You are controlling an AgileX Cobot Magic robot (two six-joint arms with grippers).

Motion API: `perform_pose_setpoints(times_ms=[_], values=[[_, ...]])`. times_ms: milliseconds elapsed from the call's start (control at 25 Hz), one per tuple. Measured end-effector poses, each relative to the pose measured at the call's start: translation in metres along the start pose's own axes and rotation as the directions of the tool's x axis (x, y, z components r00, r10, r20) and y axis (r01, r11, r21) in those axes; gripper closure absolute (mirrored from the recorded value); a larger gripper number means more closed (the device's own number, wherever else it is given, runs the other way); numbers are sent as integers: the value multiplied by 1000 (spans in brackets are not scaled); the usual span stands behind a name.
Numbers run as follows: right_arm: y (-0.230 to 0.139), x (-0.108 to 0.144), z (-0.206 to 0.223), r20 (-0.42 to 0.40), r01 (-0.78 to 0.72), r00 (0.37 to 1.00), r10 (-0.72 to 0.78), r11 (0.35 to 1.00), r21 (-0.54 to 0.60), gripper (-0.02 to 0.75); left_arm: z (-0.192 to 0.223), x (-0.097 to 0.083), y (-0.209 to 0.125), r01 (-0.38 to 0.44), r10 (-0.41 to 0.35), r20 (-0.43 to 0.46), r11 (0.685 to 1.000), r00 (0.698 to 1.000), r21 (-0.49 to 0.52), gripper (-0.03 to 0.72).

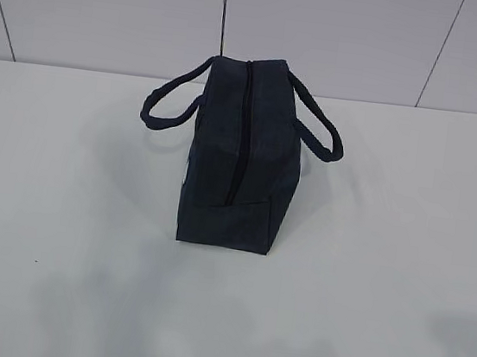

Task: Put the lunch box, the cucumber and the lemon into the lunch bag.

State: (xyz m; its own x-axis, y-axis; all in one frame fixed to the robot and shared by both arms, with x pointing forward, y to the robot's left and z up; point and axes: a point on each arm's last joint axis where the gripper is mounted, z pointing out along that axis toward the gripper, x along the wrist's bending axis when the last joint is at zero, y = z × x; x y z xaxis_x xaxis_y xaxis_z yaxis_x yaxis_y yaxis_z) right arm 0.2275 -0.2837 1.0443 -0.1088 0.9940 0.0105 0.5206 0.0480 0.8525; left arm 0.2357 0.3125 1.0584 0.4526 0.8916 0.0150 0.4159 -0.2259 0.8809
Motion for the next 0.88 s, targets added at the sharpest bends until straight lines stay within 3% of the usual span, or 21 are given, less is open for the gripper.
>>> perform_pose_setpoints(times_ms=[560, 880], values=[[0, -2, 0, 17, 8, 1000, -8, 1000, -6, 467, 2, 2, -1, -15, 15, -28, 1000, 999, 4, 274], [1, -2, 0, 19, 9, 1000, -9, 1000, -8, 479, 2, 3, -1, -16, 16, -30, 1000, 999, 4, 284]])
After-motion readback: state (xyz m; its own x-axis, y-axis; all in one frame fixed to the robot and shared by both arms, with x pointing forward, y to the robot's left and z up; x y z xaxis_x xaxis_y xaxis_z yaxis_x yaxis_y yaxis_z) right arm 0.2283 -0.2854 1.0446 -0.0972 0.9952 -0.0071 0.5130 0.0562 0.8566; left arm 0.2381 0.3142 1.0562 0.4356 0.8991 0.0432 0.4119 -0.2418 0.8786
